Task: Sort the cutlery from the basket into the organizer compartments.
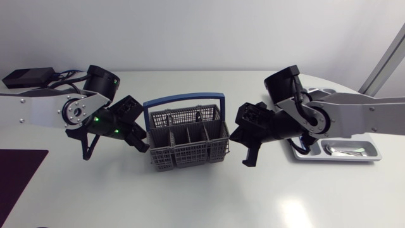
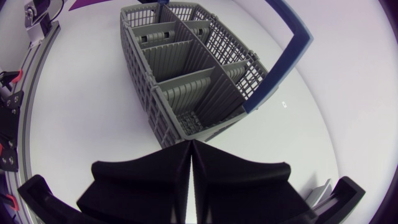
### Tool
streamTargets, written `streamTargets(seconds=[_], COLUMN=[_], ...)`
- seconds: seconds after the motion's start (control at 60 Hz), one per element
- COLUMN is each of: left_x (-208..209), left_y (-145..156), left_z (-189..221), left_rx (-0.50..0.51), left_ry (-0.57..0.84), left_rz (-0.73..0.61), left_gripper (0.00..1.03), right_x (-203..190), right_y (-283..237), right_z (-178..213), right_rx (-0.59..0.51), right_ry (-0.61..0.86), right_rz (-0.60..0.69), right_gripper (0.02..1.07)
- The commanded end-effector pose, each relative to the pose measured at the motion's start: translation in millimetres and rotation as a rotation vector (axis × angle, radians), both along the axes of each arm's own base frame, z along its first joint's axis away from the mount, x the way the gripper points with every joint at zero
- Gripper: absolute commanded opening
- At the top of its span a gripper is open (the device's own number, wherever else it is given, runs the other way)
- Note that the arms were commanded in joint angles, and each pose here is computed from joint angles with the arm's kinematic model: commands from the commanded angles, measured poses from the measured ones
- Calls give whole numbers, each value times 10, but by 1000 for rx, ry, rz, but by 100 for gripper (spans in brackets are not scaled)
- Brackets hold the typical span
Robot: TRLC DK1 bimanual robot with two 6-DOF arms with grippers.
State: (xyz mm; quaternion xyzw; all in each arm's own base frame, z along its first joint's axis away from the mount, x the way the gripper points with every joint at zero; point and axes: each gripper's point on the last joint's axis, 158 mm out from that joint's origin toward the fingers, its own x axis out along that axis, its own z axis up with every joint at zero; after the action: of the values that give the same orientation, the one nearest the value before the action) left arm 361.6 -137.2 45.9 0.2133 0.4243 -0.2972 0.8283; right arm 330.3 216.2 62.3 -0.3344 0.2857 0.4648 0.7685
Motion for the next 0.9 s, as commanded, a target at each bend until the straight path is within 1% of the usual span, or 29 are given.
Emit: streamTargets(seconds=[0.0, 0.283, 0.383, 0.667, 0.883], left_x=[155, 356, 389, 315, 270], left_y=[-106, -101, -119, -150, -216], left_z=[94, 92, 33, -31, 30], left_rx=[-31, -51, -50, -53, -64], left_ry=[-28, -40, -26, -6, -14], left_rz=[-3, 5, 1, -11, -25], left_gripper=[4, 4, 4, 4, 4], right_x=[-136, -260, -268, -60, 73], right_y=[80, 189, 186, 116, 35], right_z=[-132, -83, -86, -41, -3], right_rx=[3, 5, 1, 5, 12], right_ry=[44, 38, 36, -2, -18], right_rz=[2, 8, 0, -59, -91], right_gripper=[8, 8, 8, 8, 8])
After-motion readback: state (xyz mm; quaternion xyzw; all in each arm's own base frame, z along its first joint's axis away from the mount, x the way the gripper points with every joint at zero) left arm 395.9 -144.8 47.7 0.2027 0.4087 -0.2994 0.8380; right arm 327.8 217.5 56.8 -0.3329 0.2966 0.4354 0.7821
